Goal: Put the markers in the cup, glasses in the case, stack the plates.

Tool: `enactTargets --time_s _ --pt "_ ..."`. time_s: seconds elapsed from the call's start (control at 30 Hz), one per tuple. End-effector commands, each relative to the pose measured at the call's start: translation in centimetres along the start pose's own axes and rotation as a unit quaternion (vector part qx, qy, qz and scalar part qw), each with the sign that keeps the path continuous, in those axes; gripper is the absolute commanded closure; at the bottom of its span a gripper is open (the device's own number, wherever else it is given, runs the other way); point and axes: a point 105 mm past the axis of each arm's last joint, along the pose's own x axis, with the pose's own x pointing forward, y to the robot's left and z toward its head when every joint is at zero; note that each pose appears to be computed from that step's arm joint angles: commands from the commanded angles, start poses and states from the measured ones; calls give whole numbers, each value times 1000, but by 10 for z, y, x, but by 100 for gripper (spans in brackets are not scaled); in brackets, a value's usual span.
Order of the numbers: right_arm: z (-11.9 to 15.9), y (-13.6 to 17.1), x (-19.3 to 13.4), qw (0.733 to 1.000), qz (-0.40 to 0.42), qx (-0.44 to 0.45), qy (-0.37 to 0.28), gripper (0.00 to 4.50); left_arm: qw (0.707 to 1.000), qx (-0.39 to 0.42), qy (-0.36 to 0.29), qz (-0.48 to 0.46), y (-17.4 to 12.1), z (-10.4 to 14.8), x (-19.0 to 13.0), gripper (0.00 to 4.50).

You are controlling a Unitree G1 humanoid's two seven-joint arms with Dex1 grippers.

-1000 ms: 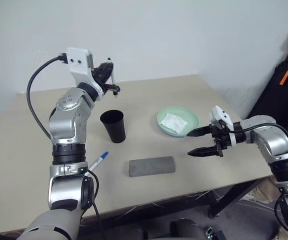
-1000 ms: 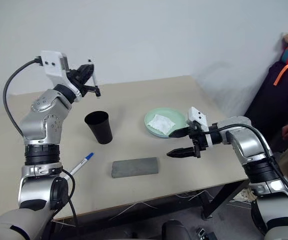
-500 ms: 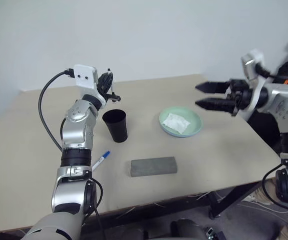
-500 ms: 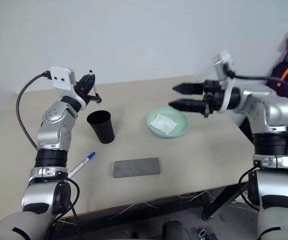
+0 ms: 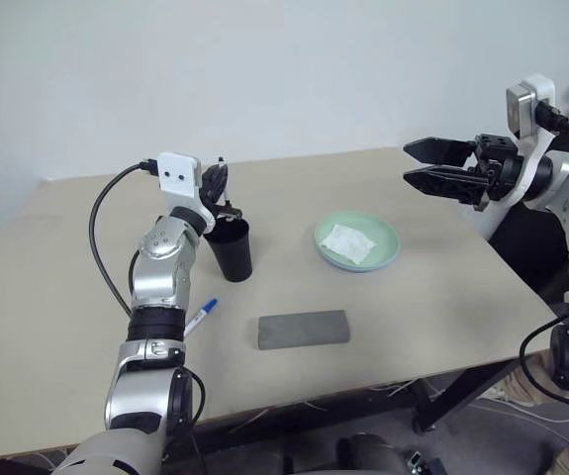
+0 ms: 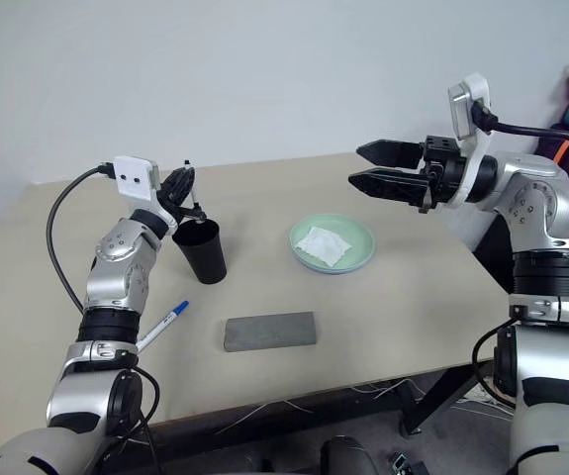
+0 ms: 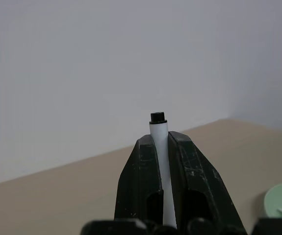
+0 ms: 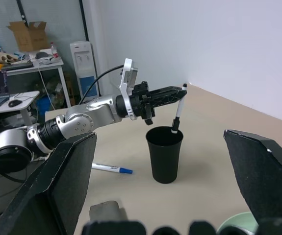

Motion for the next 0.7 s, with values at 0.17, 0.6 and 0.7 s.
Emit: enactTargets --time_s 0.17,0.6,0.7 --pt "9 5 -2 1000 6 -23 -1 0 1000 18 -1 -7 -4 -5 -2 330" --pt "9 6 -2 1000 8 -25 1 0 998 12 -10 -53 -21 2 -8 4" --pt "7 6 -1 1000 7 -24 4 0 995 5 -13 -101 -27 17 -16 4"
